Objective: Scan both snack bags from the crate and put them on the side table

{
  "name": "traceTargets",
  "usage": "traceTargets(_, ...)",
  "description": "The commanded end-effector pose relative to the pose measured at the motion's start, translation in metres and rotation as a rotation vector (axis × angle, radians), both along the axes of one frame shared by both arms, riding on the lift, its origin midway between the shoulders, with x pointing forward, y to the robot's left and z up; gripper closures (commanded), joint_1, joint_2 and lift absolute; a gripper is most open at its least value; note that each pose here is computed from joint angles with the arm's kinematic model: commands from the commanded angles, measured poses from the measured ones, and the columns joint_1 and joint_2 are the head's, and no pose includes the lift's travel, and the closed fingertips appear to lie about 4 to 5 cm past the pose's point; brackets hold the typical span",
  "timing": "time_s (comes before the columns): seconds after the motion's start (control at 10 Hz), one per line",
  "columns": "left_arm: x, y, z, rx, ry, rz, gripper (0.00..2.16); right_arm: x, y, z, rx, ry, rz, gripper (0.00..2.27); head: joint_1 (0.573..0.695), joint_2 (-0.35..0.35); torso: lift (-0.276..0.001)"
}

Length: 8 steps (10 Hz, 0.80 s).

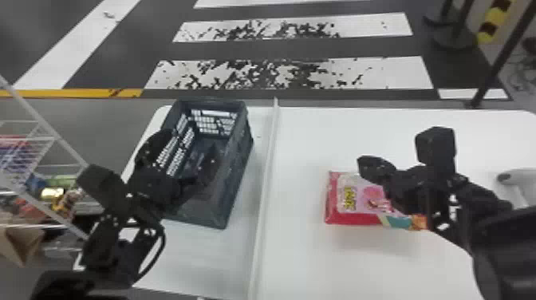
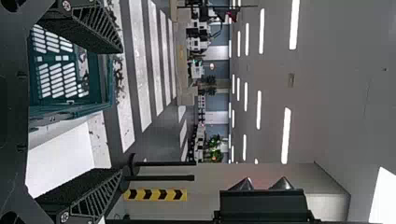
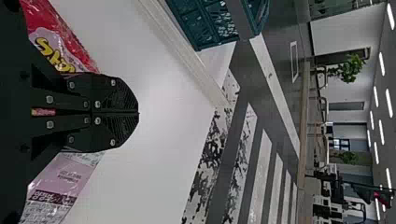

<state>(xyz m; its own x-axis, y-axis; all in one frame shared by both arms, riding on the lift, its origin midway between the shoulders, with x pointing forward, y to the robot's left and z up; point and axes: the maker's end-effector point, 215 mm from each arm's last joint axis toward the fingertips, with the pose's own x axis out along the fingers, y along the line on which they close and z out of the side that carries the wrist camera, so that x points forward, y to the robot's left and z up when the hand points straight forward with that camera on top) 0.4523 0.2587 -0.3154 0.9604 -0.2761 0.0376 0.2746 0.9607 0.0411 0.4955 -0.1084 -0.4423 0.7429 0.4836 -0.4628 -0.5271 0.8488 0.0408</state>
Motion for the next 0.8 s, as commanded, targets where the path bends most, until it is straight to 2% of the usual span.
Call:
traceTargets(0.0, 0.000, 0.002, 0.000, 0.002, -0.001, 0.002, 0.09, 0.013, 0.003, -0.020, -0.017, 0.022, 0.003, 2.26, 0.695, 0.171, -0.087)
traceTargets(0.2, 0.001, 0.006, 0.000, 0.004, 0.000, 0.007, 0.09, 0.008, -0.009, -0.065, -0.043, 0.083, -0.011, 2.26, 0.695, 0.175, -0.087)
traceTargets(0.7, 0.005, 0.003, -0.002, -0.003, -0.001, 0.004, 0.09, -0.024, -0.018, -0.115, -0.060, 0.125, -0.040, 2.26, 0.695, 0.162, -0.087)
